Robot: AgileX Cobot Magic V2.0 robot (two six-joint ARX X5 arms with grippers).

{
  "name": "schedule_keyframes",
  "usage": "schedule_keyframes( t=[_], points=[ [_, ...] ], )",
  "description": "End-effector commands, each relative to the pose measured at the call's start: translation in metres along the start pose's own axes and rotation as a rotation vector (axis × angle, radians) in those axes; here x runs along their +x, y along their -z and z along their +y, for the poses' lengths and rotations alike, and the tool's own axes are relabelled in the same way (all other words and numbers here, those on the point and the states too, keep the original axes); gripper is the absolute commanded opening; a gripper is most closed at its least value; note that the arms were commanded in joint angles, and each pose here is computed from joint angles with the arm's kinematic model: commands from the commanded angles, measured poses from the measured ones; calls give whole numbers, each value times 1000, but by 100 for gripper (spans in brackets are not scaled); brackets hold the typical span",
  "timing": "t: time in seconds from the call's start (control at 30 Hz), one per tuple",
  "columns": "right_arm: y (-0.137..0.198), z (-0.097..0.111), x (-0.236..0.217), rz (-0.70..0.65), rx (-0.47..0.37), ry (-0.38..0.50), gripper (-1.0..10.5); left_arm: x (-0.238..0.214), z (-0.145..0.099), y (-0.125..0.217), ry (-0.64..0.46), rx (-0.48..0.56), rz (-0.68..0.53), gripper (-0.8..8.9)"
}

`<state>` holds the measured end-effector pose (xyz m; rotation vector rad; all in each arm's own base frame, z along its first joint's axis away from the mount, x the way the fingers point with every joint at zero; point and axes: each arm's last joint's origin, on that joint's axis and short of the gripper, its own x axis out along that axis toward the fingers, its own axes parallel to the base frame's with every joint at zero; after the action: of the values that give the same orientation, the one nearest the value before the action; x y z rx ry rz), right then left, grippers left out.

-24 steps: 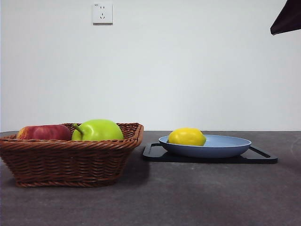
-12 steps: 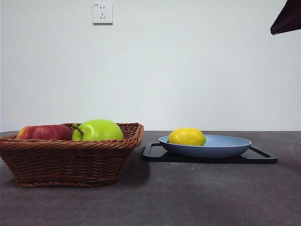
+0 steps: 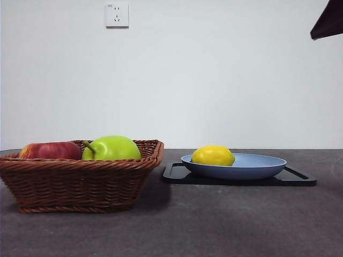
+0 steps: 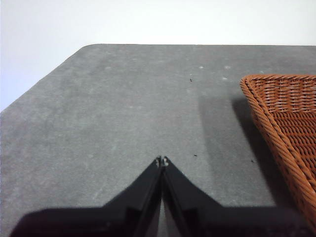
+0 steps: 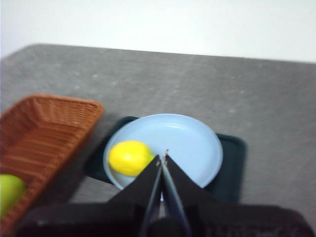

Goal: Take the lemon from the basket,put the lemon in the plate,hand out the plate

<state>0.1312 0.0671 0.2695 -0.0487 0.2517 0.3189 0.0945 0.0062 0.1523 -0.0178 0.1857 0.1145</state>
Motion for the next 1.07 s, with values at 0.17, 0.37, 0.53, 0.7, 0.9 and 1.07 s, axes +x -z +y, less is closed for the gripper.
schedule_keyframes(
  t=[0.17, 0.37, 0.53, 0.7, 0.9, 1.07],
  points=[
    [19, -17, -19, -103, -98, 20, 4, 0, 0, 1, -6, -11, -4, 9],
    [64, -36, -26, -143, -18, 71, 4, 1, 0, 2, -5, -11, -3, 9],
    [94, -45, -25, -152, 12, 154, 4, 1, 0, 2, -5, -11, -3, 9],
    [111, -46, -22, -147, 15, 171, 3, 1, 0, 2, -5, -11, -3, 9],
    [125, -45, -20, -129, 36, 172, 4, 1, 0, 2, -5, -11, -3, 9],
    [130, -45, -21, -94, 77, 169, 4, 1, 0, 2, -5, -11, -3, 9]
  ],
)
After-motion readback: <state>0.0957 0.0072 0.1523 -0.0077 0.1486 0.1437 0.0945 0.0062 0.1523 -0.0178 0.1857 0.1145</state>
